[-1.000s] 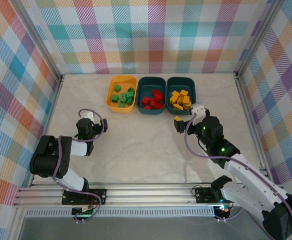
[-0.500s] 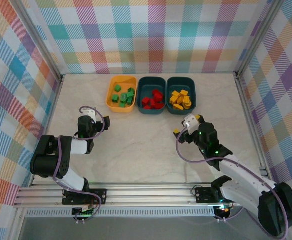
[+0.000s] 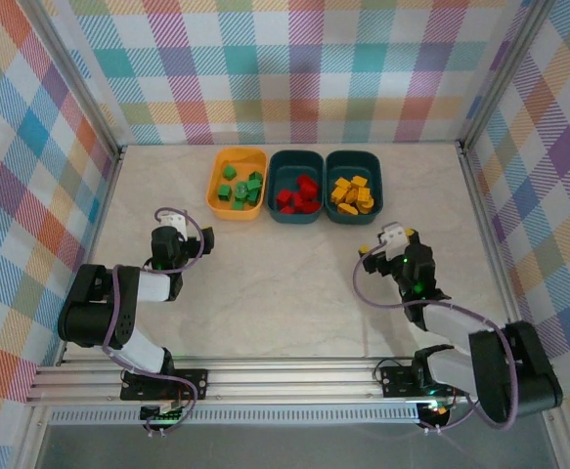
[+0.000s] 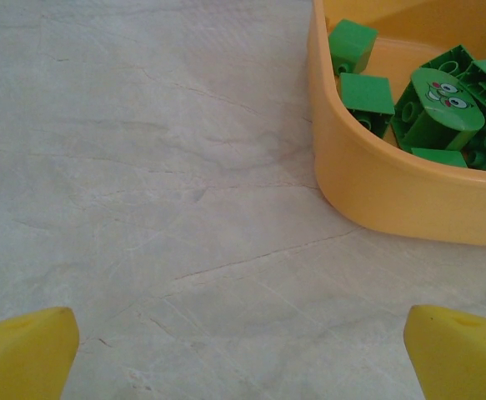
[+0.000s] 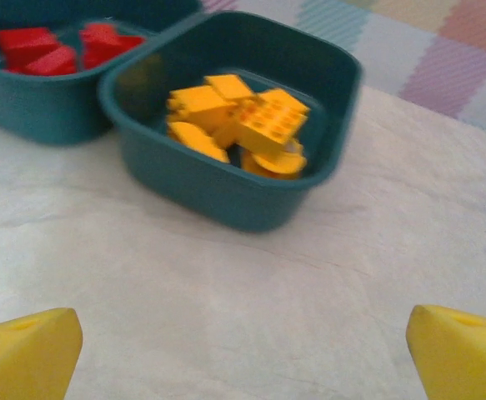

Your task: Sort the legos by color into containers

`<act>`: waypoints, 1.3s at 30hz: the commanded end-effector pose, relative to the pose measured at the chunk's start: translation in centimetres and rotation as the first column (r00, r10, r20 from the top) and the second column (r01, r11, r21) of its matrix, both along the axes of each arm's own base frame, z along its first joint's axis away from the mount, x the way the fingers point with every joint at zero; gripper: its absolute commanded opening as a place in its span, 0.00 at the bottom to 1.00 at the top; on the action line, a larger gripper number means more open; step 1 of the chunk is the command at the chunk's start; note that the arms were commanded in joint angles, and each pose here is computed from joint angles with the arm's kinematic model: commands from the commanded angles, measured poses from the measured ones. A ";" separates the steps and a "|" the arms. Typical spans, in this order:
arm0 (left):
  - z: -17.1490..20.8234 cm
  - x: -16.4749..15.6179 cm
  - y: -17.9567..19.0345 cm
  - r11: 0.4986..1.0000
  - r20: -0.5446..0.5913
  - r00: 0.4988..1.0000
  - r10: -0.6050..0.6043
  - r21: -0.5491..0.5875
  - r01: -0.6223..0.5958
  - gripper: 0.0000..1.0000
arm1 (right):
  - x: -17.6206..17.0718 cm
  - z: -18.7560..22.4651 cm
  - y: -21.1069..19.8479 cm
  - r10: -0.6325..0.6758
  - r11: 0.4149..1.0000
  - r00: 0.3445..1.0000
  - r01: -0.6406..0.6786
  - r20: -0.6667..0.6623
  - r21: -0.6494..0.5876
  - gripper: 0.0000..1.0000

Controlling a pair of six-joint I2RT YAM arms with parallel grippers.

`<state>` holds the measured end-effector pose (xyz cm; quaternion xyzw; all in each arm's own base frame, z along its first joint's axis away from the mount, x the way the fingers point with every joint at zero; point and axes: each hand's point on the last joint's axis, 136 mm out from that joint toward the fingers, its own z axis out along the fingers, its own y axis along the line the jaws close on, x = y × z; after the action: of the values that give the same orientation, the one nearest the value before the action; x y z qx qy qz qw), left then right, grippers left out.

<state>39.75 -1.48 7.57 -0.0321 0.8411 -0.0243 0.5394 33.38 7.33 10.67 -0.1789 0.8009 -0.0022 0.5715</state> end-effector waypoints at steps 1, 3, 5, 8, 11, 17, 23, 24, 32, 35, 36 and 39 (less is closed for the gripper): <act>0.2 0.1 0.0 1.000 0.004 1.000 -0.005 0.015 0.005 1.00 | 2.0 1.9 0.7 0.034 0.994 0.995 -0.044 0.097 0.099 1.00; 0.3 0.1 -0.1 1.000 0.006 1.000 -0.007 0.015 0.007 1.00 | 2.8 1.1 0.8 0.042 0.995 0.994 -0.051 0.097 0.091 1.00; 0.2 0.1 -0.1 1.000 0.005 1.000 -0.006 0.016 0.005 1.00 | 3.1 0.9 0.3 0.008 0.995 0.997 -0.015 0.076 0.097 1.00; 0.3 0.1 -0.1 1.000 0.006 1.000 -0.006 0.016 0.006 1.00 | 3.3 0.9 -0.1 -0.009 0.994 0.997 0.001 0.072 0.109 1.00; 0.3 0.1 -0.1 1.000 0.006 1.000 -0.006 0.017 0.006 1.00 | 3.6 0.9 -0.4 -0.026 0.994 0.997 0.019 0.066 0.112 1.00; 0.3 0.2 0.0 1.000 0.007 1.000 -0.004 0.017 0.003 1.00 | 5.4 -0.7 -5.6 -0.273 0.937 0.961 0.257 0.039 0.235 1.00; 0.3 0.1 -0.1 1.000 0.005 1.000 -0.005 0.017 0.005 1.00 | 6.3 -1.6 -6.3 -0.283 0.924 0.956 0.293 -0.079 0.247 1.00; 0.3 0.1 -0.1 1.000 0.005 1.000 -0.004 0.018 0.004 1.00 | 6.3 -1.4 -6.3 -0.282 0.923 0.956 0.293 -0.077 0.248 1.00; 0.3 0.1 -0.1 1.000 0.007 1.000 -0.004 0.018 0.004 1.00 | 6.3 -1.3 -6.1 -0.277 0.928 0.958 0.285 -0.068 0.240 1.00; 0.3 0.1 -0.1 1.000 0.004 1.000 -0.005 0.017 0.005 1.00 | 6.2 -1.3 -5.9 -0.275 0.931 0.960 0.281 -0.061 0.232 1.00; 0.2 0.1 -0.1 1.000 0.003 1.000 -0.005 0.017 0.005 1.00 | 6.2 -1.3 -5.9 -0.276 0.931 0.959 0.283 -0.061 0.232 1.00; 0.3 0.1 -0.1 1.000 0.004 1.000 -0.005 0.017 0.005 1.00 | 6.2 -1.3 -5.9 -0.276 0.931 0.959 0.282 -0.060 0.232 1.00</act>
<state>39.72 -1.47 7.50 -0.0322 0.8419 -0.0240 0.5382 39.31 1.21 8.31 0.0045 0.8304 0.0121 0.5571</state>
